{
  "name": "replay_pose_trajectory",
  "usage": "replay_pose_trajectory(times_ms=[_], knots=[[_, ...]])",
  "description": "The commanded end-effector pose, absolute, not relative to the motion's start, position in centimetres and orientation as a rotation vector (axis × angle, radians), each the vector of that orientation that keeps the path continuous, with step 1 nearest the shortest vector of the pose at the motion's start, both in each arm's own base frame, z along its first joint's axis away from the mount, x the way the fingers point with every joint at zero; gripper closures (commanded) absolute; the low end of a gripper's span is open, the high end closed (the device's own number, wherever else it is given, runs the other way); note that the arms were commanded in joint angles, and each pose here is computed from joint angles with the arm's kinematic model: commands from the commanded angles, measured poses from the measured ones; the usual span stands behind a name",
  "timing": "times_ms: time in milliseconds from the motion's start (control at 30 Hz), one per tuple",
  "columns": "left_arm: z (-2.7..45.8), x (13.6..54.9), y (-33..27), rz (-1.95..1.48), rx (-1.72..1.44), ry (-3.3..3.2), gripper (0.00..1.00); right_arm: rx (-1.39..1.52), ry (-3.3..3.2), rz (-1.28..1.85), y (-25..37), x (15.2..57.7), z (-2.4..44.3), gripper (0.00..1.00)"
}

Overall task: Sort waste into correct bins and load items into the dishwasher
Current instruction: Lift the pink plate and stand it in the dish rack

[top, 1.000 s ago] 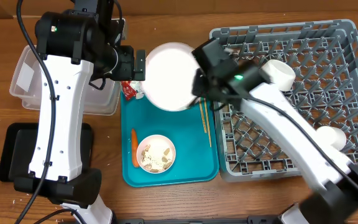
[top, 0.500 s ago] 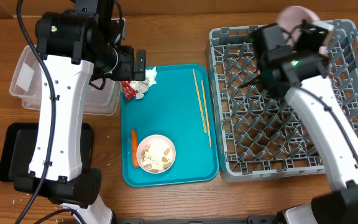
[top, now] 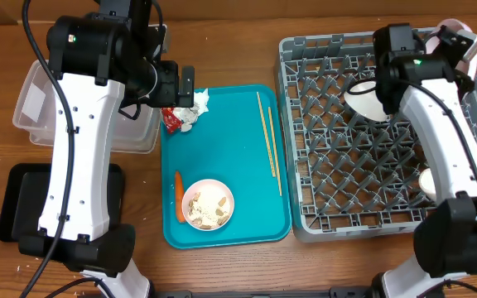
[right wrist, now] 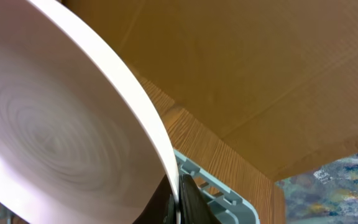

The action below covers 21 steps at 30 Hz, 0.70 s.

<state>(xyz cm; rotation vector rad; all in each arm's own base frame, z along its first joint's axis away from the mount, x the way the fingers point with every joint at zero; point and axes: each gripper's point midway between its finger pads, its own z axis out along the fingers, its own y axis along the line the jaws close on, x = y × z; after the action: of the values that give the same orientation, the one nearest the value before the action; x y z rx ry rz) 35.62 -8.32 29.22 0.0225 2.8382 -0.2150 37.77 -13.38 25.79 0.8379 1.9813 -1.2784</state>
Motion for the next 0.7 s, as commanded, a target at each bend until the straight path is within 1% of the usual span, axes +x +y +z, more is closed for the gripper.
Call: replay_pose_trajectory(times_ms=[0,133,433,500,567,600,633,667], knots=[[30.7,35.2,-8.6,-0.256,0.037,2.793,0.00,0.816,1.998,-1.307,-13.3,38.3,24.7,0.96],[30.8,35.2,-8.8,-0.269,0.040,2.793,0.00,0.796,2.076,-1.277,-12.8,38.7,22.9,0.96],[30.7,35.2,-8.8,-0.269,0.039,2.794,0.00,0.737,2.161,-1.289,-12.3,38.2,20.6,0.96],[30.7,35.1,-8.8,-0.269,0.039,2.795,0.00,0.718,2.194,-1.290,-12.2,38.1,19.8,0.93],[30.7,35.1,-8.8,-0.269,0.039,2.795,0.00,0.673,2.263,-1.268,-11.7,38.1,18.6,0.86],[30.7,35.1,-8.8,-0.269,0.039,2.795,0.00,0.646,2.289,-1.263,-11.4,38.1,18.3,0.78],[30.7,35.1,-8.8,-0.269,0.039,2.795,0.00,0.613,2.307,-1.269,-11.1,38.1,18.3,0.67],[30.7,35.1,-8.8,-0.269,0.039,2.795,0.00,0.589,2.315,-1.274,-10.8,38.1,18.3,0.60]])
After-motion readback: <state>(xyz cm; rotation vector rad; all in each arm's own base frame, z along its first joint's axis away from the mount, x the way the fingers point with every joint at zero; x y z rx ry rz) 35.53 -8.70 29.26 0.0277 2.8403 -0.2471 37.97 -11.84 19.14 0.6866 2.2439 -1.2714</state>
